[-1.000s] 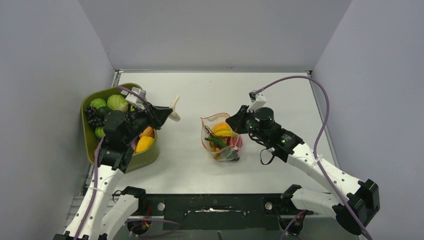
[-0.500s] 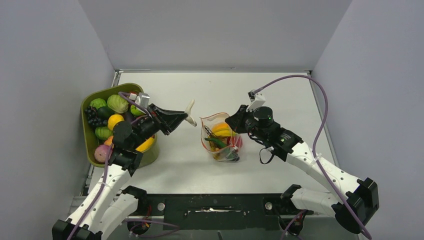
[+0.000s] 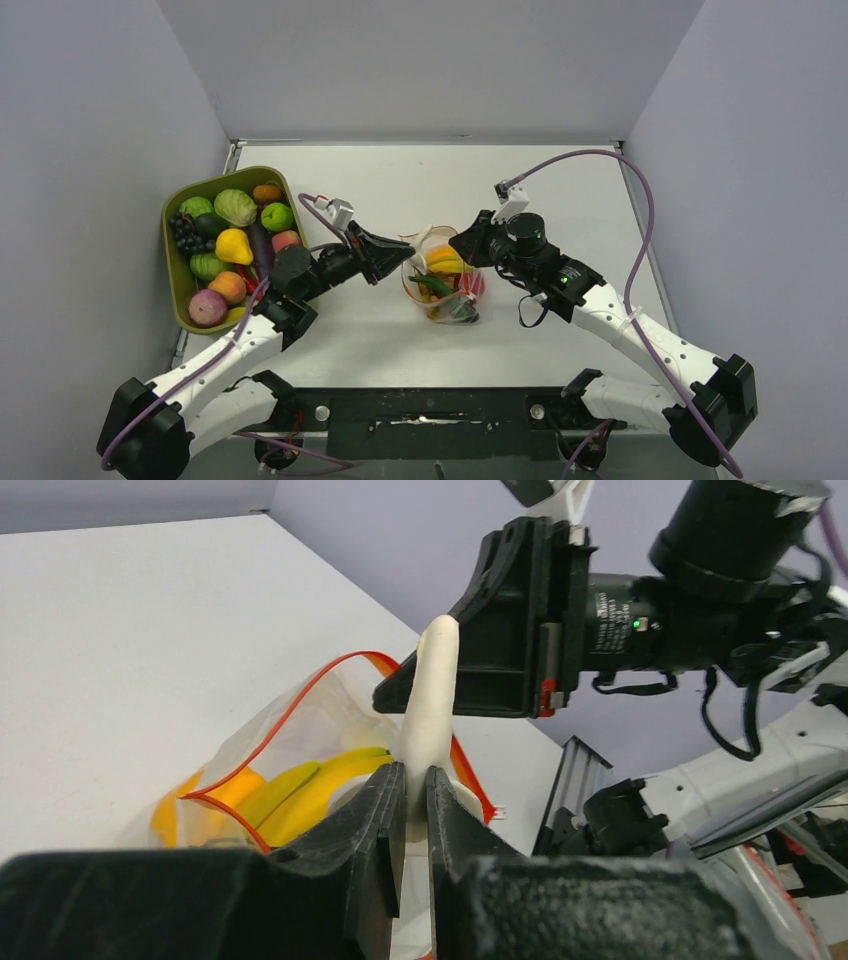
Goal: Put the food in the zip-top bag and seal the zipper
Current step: Place the fake vegetable in the zipper food storage bag, then zip the zipper food storage bag at the center of the board.
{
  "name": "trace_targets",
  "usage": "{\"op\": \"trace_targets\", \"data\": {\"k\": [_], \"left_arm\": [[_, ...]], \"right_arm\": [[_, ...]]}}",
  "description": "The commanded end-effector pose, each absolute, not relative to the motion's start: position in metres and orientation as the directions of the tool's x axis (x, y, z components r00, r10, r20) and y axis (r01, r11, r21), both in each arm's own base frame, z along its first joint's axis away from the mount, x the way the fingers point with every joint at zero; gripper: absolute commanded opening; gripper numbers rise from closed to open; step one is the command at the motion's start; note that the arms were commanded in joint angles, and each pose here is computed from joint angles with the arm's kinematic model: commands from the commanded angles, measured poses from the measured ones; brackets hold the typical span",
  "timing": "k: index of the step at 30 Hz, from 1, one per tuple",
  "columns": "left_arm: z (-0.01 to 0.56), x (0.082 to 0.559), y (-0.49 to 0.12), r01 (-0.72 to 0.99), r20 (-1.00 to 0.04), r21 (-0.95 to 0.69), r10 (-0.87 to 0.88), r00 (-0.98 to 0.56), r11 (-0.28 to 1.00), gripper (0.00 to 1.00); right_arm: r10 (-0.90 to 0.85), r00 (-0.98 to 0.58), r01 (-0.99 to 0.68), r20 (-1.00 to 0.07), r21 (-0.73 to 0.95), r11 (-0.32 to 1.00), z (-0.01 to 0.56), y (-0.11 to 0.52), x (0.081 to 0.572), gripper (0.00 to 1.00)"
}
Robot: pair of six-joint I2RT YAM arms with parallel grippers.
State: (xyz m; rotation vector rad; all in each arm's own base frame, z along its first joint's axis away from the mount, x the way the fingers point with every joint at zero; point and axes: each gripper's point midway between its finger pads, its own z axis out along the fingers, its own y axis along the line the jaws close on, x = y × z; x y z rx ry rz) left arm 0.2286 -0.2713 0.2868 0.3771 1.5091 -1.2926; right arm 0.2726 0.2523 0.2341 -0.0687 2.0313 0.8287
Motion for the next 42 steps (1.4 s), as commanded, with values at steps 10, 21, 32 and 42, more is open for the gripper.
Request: {"op": "trace_targets", "data": {"k": [10, 21, 32, 42], "left_arm": [[0.251, 0.248, -0.292, 0.79, -0.909, -0.414, -0.254, -0.331, 0.452, 0.0], [0.238, 0.249, -0.294, 0.78, -0.926, -0.375, -0.16, -0.343, 0.501, 0.28], [0.272, 0.251, -0.268, 0.769, -0.974, -0.221, -0.088, -0.211, 0.6, 0.48], [0.26, 0.24, -0.238, 0.811, -0.952, 0.258, 0.281, 0.121, 0.525, 0.45]], "right_arm": [[0.299, -0.502, -0.418, -0.812, 0.53, 0.738, 0.271, 0.259, 0.283, 0.0], [0.28, -0.504, -0.422, -0.817, 0.516, 0.746, 0.267, 0.262, 0.287, 0.0], [0.207, -0.503, -0.467, -0.839, 0.465, 0.753, 0.265, 0.265, 0.286, 0.0], [0.082, -0.472, -0.617, -0.878, 0.394, 0.681, 0.269, 0.28, 0.272, 0.0]]}}
